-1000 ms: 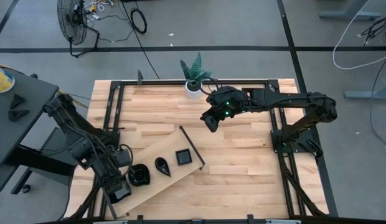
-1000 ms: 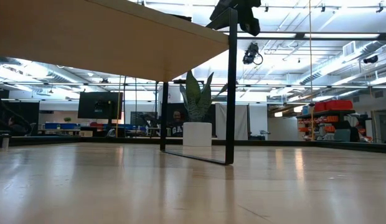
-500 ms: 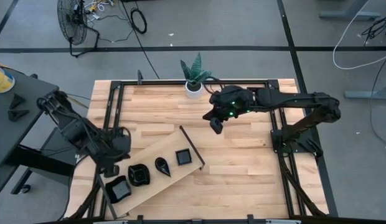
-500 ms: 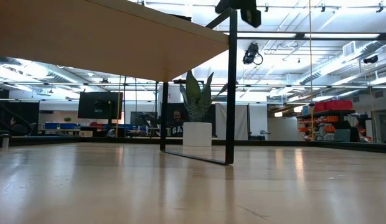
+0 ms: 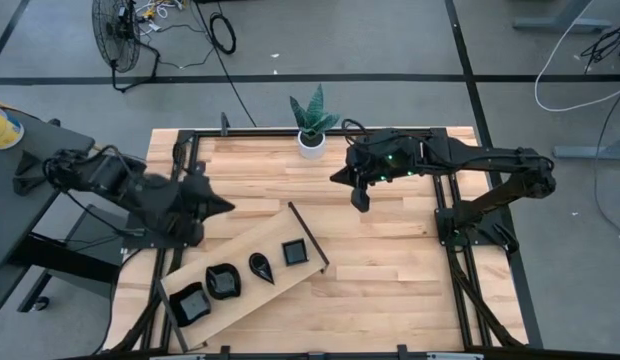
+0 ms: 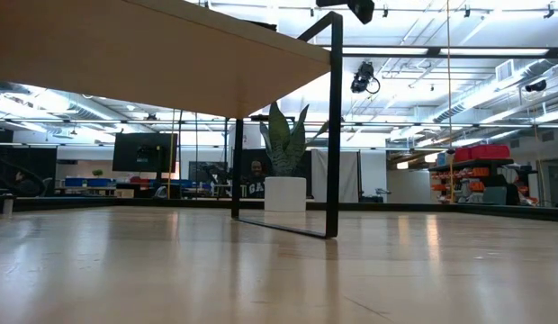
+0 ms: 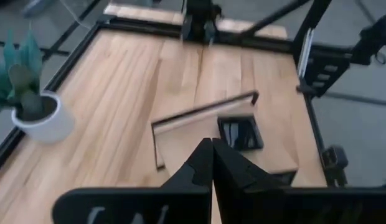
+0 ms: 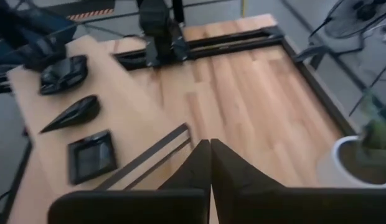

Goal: Pick & Place Mini shaped plates
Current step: Return to Home Position

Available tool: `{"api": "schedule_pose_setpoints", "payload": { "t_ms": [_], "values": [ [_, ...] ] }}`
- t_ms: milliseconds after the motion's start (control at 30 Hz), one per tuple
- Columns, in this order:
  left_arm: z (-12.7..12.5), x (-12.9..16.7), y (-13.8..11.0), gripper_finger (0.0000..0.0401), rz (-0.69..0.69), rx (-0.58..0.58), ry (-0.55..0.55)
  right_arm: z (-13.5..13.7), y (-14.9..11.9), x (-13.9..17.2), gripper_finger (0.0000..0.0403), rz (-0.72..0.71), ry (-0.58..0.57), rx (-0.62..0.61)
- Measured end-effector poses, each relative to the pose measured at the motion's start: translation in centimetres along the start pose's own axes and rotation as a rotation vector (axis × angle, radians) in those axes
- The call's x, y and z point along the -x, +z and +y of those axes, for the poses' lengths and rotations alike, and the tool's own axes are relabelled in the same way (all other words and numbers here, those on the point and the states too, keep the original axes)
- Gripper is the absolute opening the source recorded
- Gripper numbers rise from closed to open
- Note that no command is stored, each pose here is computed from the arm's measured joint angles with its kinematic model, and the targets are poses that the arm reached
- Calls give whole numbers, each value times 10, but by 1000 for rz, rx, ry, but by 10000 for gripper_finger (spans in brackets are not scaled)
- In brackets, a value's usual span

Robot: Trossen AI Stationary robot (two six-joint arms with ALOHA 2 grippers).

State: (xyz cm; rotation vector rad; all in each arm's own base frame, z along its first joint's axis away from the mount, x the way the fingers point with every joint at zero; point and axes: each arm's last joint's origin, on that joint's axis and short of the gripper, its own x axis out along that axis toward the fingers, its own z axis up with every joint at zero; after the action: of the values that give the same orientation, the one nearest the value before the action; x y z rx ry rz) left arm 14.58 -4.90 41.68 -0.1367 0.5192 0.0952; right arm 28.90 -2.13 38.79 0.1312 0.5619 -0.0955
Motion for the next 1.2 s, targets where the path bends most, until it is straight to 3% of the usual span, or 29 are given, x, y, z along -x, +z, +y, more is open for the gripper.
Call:
{"api": "schedule_pose_setpoints", "payload": {
  "t_ms": [267, 400, 567, 800, 1033, 1200],
  "values": [
    [15, -12, 15, 6, -108, -1, -35, -11, 8, 0, 3, -74, -38, 13],
    [23, -19, 4, 4, -167, 19, -32, -12, 10, -4, 2, -127, -52, 32],
    [30, -34, -23, 5, -167, 46, -21, -14, -6, -21, 1, -217, -40, 20],
    [40, -25, -49, 5, -216, 107, -32, -17, -54, -32, 1, -354, 11, -90],
    [48, -6, -67, 4, -305, 82, -57, -14, -109, -25, 0, -520, 72, -119],
    [53, -1, -85, 3, -329, 83, -62, -17, -148, -14, 0, -493, 79, -188]
  ]
}}
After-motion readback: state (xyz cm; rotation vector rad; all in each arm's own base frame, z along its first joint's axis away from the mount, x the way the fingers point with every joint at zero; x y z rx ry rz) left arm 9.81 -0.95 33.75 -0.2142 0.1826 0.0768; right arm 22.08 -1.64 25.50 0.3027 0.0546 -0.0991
